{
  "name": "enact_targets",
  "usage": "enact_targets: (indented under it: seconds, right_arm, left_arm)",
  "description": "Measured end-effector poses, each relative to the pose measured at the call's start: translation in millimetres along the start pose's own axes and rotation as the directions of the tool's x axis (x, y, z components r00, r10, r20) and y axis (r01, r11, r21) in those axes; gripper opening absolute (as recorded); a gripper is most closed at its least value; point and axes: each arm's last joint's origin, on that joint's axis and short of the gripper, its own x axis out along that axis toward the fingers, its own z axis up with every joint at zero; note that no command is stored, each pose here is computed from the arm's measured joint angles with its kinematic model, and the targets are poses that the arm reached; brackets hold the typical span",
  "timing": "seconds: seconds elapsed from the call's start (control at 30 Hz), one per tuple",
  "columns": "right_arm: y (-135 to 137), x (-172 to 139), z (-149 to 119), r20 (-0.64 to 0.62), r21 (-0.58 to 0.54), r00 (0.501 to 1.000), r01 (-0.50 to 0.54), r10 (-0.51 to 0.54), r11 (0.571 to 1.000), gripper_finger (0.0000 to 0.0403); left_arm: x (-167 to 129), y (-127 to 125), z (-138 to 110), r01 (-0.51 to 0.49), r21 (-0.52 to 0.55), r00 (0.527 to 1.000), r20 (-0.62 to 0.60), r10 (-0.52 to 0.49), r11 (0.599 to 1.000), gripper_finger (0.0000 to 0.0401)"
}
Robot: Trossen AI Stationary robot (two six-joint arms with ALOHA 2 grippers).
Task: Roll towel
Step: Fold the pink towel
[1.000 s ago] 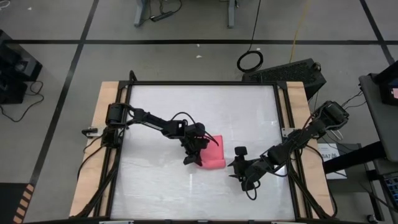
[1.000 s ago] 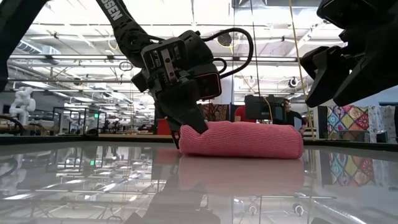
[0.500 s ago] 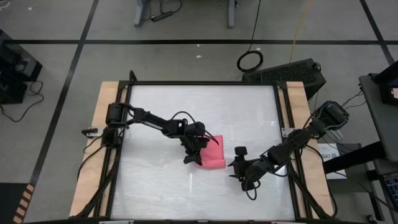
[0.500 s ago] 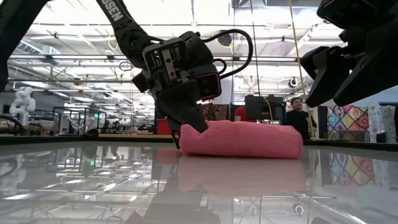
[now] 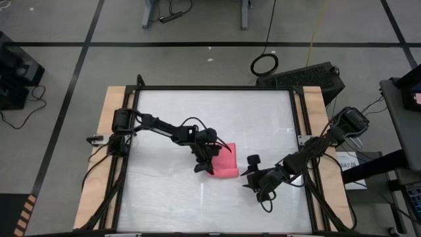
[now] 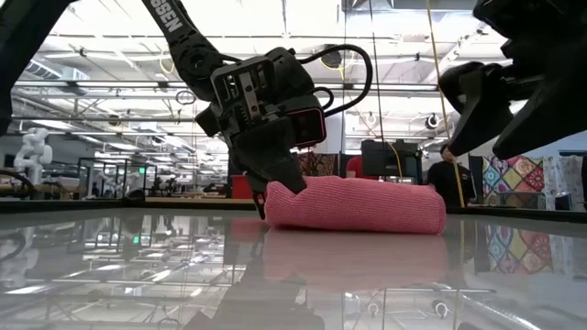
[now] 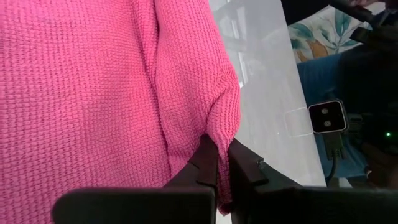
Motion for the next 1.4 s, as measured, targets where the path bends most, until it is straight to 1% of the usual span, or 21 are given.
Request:
enact_targets:
  seconds: [0.07, 0.2, 0.53, 0.57, 0.63, 0.7, 0.8, 0.87, 0.97, 1.07, 1.23, 1.3, 1.4]
  right_arm:
    - [0, 0, 0, 0.000, -0.035, 1.000, 0.000, 0.000, 0.999, 0.0193]
    - [0, 0, 0, 0.000, -0.007, 1.000, -0.001, 0.001, 1.000, 0.0193]
    - [-1, 0, 1, 0.009, 0.005, 1.000, -0.004, 0.004, 1.000, 0.0193]
    - [-1, 0, 2, 0.014, 0.018, 1.000, -0.005, 0.005, 1.000, 0.0193]
    - [-1, 0, 2, 0.021, 0.082, 1.000, -0.008, 0.006, 0.997, 0.0193]
    - [0, 0, 2, 0.019, 0.149, 1.000, -0.009, 0.006, 0.989, 0.0193]
    - [0, 0, 2, 0.020, 0.216, 1.000, -0.011, 0.006, 0.976, 0.0193]
    - [0, 0, 2, 0.018, 0.270, 1.000, -0.018, 0.014, 0.963, 0.0193]
    - [1, 0, 2, 0.011, 0.346, 0.999, -0.052, 0.051, 0.937, 0.0193]
    - [1, 0, 2, 0.010, 0.385, 0.997, -0.070, 0.072, 0.920, 0.0194]
    - [1, 0, 7, 0.058, 0.396, 0.997, -0.068, 0.049, 0.916, 0.0194]
    - [-1, 0, 10, 0.096, 0.371, 0.995, -0.016, -0.022, 0.928, 0.0196]
    - [-6, 1, 11, 0.112, 0.388, 0.987, 0.063, -0.115, 0.920, 0.0196]
  left_arm:
    - [0, 0, 0, 0.000, 0.005, 1.000, 0.000, 0.000, 1.000, 0.0011]
    - [0, 0, 0, 0.000, 0.006, 1.000, 0.001, 0.000, 1.000, 0.0011]
    - [-1, 1, 0, 0.007, 0.004, 1.000, 0.001, -0.007, 1.000, 0.0011]
    - [-2, 1, 0, 0.011, 0.003, 1.000, 0.001, -0.011, 1.000, 0.0011]
    - [-2, 1, 1, 0.020, -0.002, 1.000, 0.000, -0.020, 1.000, 0.0011]
    - [-3, 2, 1, 0.019, -0.006, 1.000, 0.003, -0.019, 1.000, 0.0011]
    - [-5, 4, 1, 0.017, -0.011, 1.000, 0.006, -0.017, 1.000, 0.0011]
    - [-5, 4, 1, 0.017, -0.011, 1.000, 0.006, -0.017, 1.000, 0.0011]
    - [-5, 4, 1, 0.018, -0.012, 1.000, 0.005, -0.018, 1.000, 0.0011]
    - [-5, 4, 1, 0.018, -0.012, 1.000, 0.005, -0.018, 1.000, 0.0011]
    - [-5, 4, 1, 0.018, -0.014, 1.000, 0.004, -0.018, 1.000, 0.0011]
    - [-5, 4, 1, 0.017, -0.014, 1.000, 0.004, -0.017, 1.000, 0.0011]
    - [-5, 4, 1, 0.013, -0.022, 1.000, 0.005, -0.013, 1.000, 0.0011]
